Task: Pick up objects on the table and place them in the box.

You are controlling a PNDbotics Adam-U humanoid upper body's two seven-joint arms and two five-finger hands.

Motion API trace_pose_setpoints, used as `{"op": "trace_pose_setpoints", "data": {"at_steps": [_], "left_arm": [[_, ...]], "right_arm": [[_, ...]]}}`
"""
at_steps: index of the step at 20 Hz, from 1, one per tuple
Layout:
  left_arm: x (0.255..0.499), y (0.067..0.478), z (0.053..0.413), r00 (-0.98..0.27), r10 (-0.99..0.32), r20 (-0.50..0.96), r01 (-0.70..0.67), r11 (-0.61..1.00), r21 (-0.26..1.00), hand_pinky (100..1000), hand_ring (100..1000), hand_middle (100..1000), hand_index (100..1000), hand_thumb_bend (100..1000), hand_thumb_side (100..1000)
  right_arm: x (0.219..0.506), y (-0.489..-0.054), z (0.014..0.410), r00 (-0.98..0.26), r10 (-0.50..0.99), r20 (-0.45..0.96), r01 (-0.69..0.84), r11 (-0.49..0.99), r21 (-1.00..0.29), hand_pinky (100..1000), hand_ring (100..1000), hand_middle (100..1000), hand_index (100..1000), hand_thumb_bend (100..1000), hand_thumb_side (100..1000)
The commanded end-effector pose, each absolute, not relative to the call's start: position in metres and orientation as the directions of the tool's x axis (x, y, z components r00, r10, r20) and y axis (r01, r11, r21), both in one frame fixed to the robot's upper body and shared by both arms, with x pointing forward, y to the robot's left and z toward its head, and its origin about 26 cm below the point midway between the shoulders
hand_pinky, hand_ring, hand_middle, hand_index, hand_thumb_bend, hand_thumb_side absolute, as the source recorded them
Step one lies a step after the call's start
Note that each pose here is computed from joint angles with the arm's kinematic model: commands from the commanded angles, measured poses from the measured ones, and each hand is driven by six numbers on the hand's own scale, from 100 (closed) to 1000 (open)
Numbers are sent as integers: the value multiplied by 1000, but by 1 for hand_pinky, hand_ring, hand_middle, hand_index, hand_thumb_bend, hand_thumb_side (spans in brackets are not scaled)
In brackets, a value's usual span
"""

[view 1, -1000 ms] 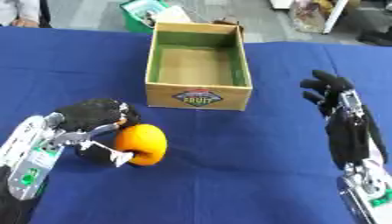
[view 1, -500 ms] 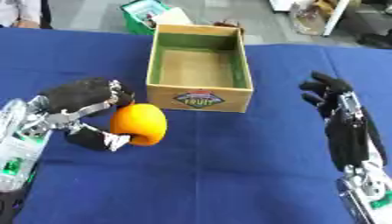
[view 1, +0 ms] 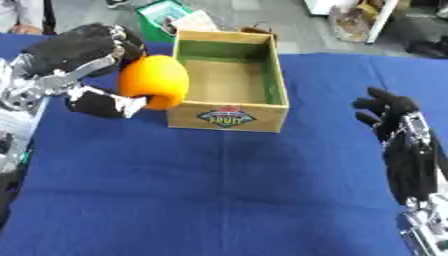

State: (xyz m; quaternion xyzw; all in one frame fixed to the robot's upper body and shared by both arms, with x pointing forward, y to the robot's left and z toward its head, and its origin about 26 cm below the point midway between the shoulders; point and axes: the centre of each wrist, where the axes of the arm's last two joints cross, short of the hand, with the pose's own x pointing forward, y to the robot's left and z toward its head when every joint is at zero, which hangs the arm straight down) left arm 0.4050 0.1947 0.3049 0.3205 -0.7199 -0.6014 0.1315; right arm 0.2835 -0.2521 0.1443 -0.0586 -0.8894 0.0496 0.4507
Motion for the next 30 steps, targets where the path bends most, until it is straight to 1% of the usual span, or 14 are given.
{"op": "trace_pose_setpoints", "data": {"at_steps": [1, 5, 6, 10, 15, 19, 23, 26, 30], "left_arm": [[410, 208, 328, -689, -686, -232, -408, 103, 907, 299, 397, 390, 538, 100, 296], [425, 211, 333, -634, -734, -243, -495, 143, 857, 305, 396, 380, 531, 100, 309], [430, 213, 333, -624, -742, -246, -511, 148, 847, 326, 395, 378, 533, 100, 310], [449, 228, 326, -610, -758, -229, -519, 165, 839, 339, 398, 377, 532, 100, 319], [468, 238, 329, -565, -793, -227, -557, 164, 814, 339, 398, 375, 527, 100, 326], [485, 239, 313, -523, -827, -207, -530, 125, 839, 338, 397, 381, 530, 100, 315], [496, 240, 293, -456, -866, -205, -509, 65, 858, 336, 395, 381, 530, 100, 305], [501, 243, 280, -411, -886, -215, -481, 10, 877, 338, 395, 384, 532, 100, 297], [504, 239, 274, -413, -882, -226, -475, -3, 880, 339, 396, 385, 533, 100, 298]], "right_arm": [[283, -250, 154, -619, 137, 773, 38, 989, -144, 872, 897, 686, 863, 100, 1000], [285, -247, 157, -628, 125, 768, 16, 989, -148, 872, 898, 686, 863, 100, 1000], [285, -245, 159, -633, 118, 765, 5, 989, -149, 872, 898, 686, 863, 100, 1000], [289, -235, 167, -658, 70, 750, -58, 988, -142, 871, 897, 686, 862, 100, 1000], [292, -219, 175, -670, -3, 742, -152, 979, -133, 871, 898, 686, 862, 100, 1000], [293, -215, 176, -670, -12, 743, -177, 973, -145, 871, 898, 686, 862, 100, 1000], [293, -209, 179, -671, -41, 741, -213, 967, -139, 871, 899, 686, 863, 100, 1000], [294, -204, 180, -670, -62, 740, -235, 963, -132, 872, 899, 685, 863, 100, 1000], [294, -201, 181, -666, -77, 742, -251, 960, -126, 872, 900, 685, 863, 100, 1000]]}}
